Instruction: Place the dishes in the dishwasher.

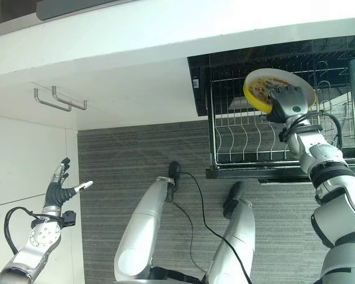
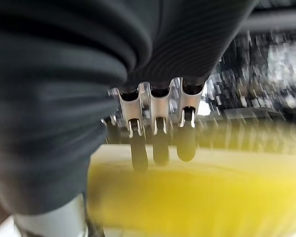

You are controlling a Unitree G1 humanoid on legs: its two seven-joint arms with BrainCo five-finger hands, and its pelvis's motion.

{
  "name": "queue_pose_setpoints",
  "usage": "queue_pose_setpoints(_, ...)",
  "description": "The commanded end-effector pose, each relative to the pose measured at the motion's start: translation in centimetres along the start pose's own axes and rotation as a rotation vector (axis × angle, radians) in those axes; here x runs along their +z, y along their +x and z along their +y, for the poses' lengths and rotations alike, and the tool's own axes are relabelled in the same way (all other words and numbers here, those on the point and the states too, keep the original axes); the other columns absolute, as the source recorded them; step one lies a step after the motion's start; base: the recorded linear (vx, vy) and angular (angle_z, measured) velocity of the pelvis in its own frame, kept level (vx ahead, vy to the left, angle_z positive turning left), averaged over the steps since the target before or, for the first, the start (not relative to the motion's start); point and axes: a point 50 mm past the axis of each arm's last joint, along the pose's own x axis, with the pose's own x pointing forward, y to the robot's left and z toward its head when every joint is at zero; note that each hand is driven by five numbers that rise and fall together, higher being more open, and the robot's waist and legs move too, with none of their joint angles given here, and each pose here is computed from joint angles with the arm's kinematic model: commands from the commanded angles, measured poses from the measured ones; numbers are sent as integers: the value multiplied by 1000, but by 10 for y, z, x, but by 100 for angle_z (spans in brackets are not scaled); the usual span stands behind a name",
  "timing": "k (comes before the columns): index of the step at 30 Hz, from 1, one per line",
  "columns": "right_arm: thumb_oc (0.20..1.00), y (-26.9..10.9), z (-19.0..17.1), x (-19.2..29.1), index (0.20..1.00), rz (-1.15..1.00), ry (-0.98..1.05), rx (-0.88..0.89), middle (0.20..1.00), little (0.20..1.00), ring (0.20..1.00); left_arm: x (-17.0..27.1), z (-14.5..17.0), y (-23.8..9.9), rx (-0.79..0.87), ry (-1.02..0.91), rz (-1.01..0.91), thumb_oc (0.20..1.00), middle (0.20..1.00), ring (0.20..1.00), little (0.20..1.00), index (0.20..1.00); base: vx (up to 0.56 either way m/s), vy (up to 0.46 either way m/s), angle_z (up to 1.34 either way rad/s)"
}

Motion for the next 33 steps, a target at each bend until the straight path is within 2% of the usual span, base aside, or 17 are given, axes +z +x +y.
queue_pose_setpoints(1, 1000, -5, 5, -10, 1000, 54, 59, 50, 1000, 1000, 1000, 2, 6, 1, 28, -29, -8, 1000, 1000, 1000, 1000, 1000, 0, 0, 0)
queue_pose_setpoints(6, 1000, -6, 11, -7, 1000, 89, 170, 167, 1000, 1000, 1000, 7, 9, 3, 30, -24, -6, 1000, 1000, 1000, 1000, 1000, 0, 0, 0)
queue_pose_setpoints(10, 1000, -13, 22, -12, 1000, 242, 426, 234, 1000, 1000, 1000, 9, 13, 2, 35, -15, 7, 1000, 1000, 1000, 1000, 1000, 0, 0, 0)
queue_pose_setpoints(13, 1000, -14, 17, -9, 1000, 313, 676, 147, 1000, 1000, 1000, 9, 14, -2, 41, -12, 23, 1000, 1000, 1000, 1000, 1000, 40, 5, 0)
queue_pose_setpoints(17, 1000, -23, 22, 0, 1000, 382, 1007, 124, 1000, 1000, 1000, 9, 15, -7, 54, -13, 46, 1000, 1000, 1000, 1000, 1000, 43, 14, -4)
queue_pose_setpoints(19, 1000, -30, 30, 7, 1000, 419, 1233, 162, 1000, 1000, 1000, 8, 14, -9, 57, -13, 61, 1000, 1000, 1000, 1000, 1000, 60, 4, -8)
queue_pose_setpoints(22, 1000, -37, 37, 15, 1000, 430, 1399, 194, 1000, 1000, 1000, 7, 14, -10, 66, -9, 70, 1000, 1000, 1000, 1000, 1000, 58, -18, -12)
queue_pose_setpoints(24, 1000, -42, 39, 25, 1000, 433, 1634, 199, 1000, 1000, 1000, 6, 15, -12, 89, -11, 84, 1000, 1000, 1000, 1000, 1000, 36, -14, -5)
queue_pose_setpoints(27, 1000, -59, 45, 52, 1000, 381, 2108, 229, 1000, 1000, 1000, 1, 15, -15, 131, -9, 108, 1000, 1000, 1000, 1000, 1000, 39, -20, -10)
queue_pose_setpoints(33, 1000, -82, 29, 76, 1000, 232, 2362, 141, 1000, 1000, 1000, -13, 17, -27, 189, -5, 157, 1000, 1000, 1000, 1000, 1000, 10, -11, -14)
